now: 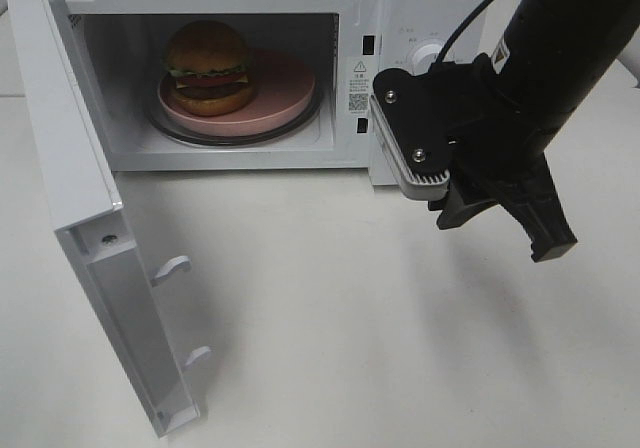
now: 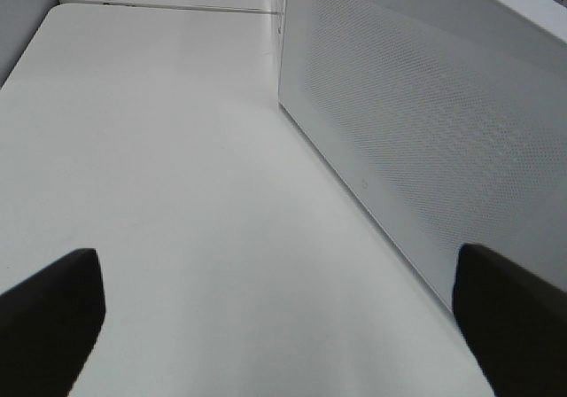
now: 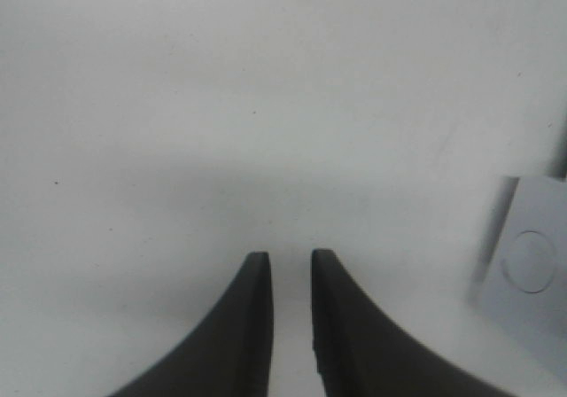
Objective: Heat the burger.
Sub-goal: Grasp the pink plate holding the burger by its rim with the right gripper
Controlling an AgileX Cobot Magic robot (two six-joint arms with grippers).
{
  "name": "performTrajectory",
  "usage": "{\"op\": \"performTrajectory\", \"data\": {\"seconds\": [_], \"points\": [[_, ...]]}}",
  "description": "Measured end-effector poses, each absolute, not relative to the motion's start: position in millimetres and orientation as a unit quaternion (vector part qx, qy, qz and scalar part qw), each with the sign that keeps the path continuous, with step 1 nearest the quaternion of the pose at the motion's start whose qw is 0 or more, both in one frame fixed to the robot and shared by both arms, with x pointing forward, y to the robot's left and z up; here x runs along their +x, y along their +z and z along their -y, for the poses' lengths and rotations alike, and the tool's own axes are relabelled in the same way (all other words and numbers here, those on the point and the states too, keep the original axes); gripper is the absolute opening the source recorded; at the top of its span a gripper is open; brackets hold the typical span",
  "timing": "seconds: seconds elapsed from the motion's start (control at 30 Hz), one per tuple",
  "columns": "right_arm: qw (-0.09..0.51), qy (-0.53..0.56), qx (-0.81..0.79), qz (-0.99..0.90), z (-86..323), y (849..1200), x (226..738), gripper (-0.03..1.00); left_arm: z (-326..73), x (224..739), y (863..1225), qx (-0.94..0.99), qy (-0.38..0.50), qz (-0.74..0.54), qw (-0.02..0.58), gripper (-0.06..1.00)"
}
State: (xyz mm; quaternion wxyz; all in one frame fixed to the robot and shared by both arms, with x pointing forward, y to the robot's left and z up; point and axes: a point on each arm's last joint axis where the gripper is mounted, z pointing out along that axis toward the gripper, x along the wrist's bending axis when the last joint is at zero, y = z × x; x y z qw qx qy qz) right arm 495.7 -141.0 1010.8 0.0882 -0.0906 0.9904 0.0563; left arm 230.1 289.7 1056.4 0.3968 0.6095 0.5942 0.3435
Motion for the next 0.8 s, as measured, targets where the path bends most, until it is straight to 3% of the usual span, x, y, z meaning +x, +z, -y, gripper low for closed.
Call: {"op": "performTrajectory", "data": {"seconds": [0.3, 0.37, 0.4, 0.47, 0.53, 0.57, 0.6, 0.67, 0.8], "points": [[0.137, 0.057, -0.149, -0.978, 137.3, 1022.7, 506.3, 0.28, -289.7, 230.1, 1056.4, 0.609, 0.343, -0.594, 0.397, 0.99], [0.161, 0.062, -0.152, -0.973, 135.6, 1024.5, 510.3, 0.42, -289.7, 230.1, 1056.4, 0.609, 0.343, -0.594, 0.397, 0.99], [0.161, 0.062, -0.152, -0.973, 135.6, 1024.5, 510.3, 0.42, -289.7, 230.1, 1056.4, 0.609, 0.343, -0.594, 0.397, 0.99], [0.179, 0.069, -0.149, -0.97, 133.9, 1025.8, 513.2, 0.56, -289.7, 230.1, 1056.4, 0.609, 0.343, -0.594, 0.397, 0.99], [0.185, 0.072, -0.148, -0.969, 133.4, 1026.3, 514.3, 0.61, -289.7, 230.1, 1056.4, 0.609, 0.343, -0.594, 0.397, 0.99], [0.196, 0.077, -0.146, -0.967, 132.3, 1027.2, 516.0, 0.7, -289.7, 230.1, 1056.4, 0.609, 0.343, -0.594, 0.397, 0.99], [0.196, 0.077, -0.146, -0.967, 132.3, 1027.2, 516.0, 0.7, -289.7, 230.1, 1056.4, 0.609, 0.343, -0.594, 0.397, 0.99], [0.214, 0.084, -0.145, -0.962, 130.6, 1028.8, 518.8, 0.81, -289.7, 230.1, 1056.4, 0.609, 0.343, -0.594, 0.397, 0.99], [0.232, 0.093, -0.147, -0.957, 126.3, 1030.2, 520.2, 0.86, -289.7, 230.1, 1056.4, 0.609, 0.343, -0.594, 0.397, 0.99]]}}
